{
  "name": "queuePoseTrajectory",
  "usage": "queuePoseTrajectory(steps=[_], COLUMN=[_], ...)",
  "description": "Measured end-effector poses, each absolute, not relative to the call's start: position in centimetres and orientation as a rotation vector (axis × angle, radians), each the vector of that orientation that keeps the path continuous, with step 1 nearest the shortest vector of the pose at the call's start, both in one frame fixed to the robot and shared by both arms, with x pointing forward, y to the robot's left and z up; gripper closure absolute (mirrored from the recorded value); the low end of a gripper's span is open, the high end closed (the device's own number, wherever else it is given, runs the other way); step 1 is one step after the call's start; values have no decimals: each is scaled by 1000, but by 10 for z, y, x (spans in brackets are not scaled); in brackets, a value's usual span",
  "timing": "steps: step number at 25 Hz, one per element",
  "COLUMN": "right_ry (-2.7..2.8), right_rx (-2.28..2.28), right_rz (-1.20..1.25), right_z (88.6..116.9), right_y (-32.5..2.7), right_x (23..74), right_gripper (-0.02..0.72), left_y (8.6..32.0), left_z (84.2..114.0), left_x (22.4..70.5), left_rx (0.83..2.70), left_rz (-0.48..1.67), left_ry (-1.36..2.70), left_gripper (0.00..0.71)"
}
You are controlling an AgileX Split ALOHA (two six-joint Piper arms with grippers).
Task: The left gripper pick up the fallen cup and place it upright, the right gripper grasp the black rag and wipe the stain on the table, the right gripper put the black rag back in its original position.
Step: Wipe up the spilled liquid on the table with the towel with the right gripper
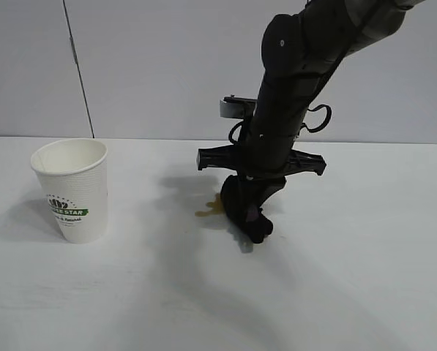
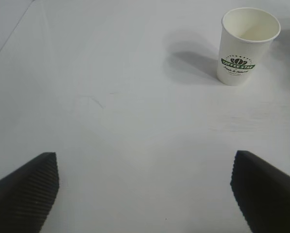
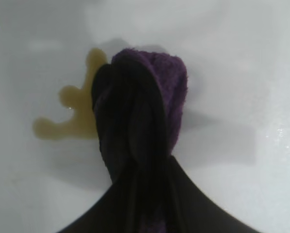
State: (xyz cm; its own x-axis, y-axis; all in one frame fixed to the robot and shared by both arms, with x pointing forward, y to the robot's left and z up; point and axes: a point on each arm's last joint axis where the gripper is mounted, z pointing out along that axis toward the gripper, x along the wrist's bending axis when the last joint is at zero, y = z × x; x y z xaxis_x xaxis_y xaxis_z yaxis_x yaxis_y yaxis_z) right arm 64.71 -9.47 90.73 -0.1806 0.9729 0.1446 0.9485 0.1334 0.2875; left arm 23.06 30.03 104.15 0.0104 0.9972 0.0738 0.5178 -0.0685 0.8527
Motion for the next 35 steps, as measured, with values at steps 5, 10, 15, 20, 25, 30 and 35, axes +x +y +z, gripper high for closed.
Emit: queuePoseTrajectory(steps=[5,10,15,20,25,30,35], right_ry=[2306,2271,2258,2263,2314,2290,2257], right_rx=[1887,1856,1894,1873,1759,1793,1867], right_rz=[657,768,734,718,602,519,436], right_z=[911,914,892,890,890,891,893], right_y=[-62,-48,-49,-50,-56,-78,-104], right_x=[641,640,643,644,644,652,660], right_gripper=[633,633,633,633,633,633,633], left_y=[300,300,300,300,300,300,300], left_z=[1041,1041,1041,1041,1041,1041,1041], left_x=[231,231,231,231,231,231,231], left_rx=[1655,1655,1655,1655,1655,1655,1655], left_rz=[964,964,964,964,964,964,964], left_ry=[1571,1571,1571,1571,1571,1571,1571], left_gripper=[16,16,16,16,16,16,16])
